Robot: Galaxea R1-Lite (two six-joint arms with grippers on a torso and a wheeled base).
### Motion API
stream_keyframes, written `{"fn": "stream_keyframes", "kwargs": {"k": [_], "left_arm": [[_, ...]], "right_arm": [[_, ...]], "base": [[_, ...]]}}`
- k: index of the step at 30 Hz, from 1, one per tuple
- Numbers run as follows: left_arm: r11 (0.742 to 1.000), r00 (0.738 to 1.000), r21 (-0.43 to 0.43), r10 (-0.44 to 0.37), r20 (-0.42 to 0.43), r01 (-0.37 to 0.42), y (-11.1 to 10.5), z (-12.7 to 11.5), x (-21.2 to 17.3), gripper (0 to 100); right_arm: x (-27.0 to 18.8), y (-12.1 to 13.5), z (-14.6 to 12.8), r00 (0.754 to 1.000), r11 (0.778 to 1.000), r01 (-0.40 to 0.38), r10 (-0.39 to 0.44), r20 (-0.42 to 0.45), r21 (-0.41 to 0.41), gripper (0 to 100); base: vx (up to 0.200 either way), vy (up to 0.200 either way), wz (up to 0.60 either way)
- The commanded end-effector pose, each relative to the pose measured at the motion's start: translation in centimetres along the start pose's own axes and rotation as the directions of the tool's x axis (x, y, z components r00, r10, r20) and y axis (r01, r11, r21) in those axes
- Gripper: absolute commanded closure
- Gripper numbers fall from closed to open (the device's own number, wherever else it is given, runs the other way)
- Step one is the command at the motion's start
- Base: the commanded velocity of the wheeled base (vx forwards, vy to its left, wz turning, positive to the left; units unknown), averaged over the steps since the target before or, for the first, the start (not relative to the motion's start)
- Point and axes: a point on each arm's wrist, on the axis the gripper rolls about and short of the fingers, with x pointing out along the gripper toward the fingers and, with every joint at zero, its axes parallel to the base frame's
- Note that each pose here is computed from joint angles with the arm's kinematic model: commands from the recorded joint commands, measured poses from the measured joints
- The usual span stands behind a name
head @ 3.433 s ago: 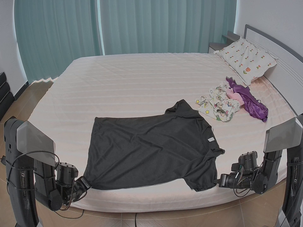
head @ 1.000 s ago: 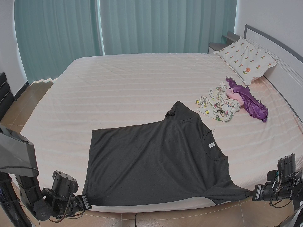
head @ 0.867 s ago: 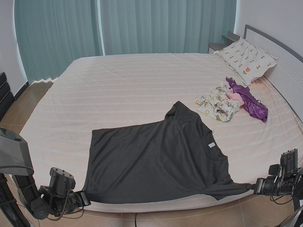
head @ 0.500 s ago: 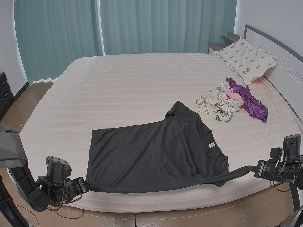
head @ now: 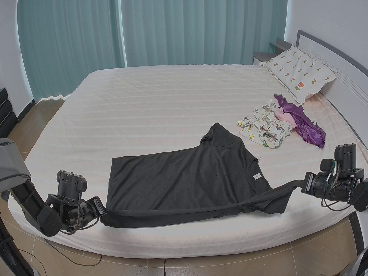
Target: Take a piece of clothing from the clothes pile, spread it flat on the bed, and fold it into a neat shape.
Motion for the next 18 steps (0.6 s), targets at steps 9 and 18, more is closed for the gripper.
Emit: {"fn": "stream_keyframes", "kwargs": {"k": [9, 18], "left_arm": [[1.000, 1.000, -0.013, 0.005, 0.010, -0.005, -0.9, 1.8, 0.9, 100], [1.000, 1.000, -0.016, 0.014, 0.005, -0.014, -1.4, 2.3, 2.8, 100]], "right_arm": [[3.8, 0.8, 1.5, 1.000, 1.000, -0.007, 0.007, -0.017, -0.017, 100], [4.6, 1.2, 2.6, 1.000, 1.000, -0.016, 0.016, 0.010, -0.021, 100]], "base": [[0.000, 0.000, 0.00], [0.000, 0.000, 0.00]]}}
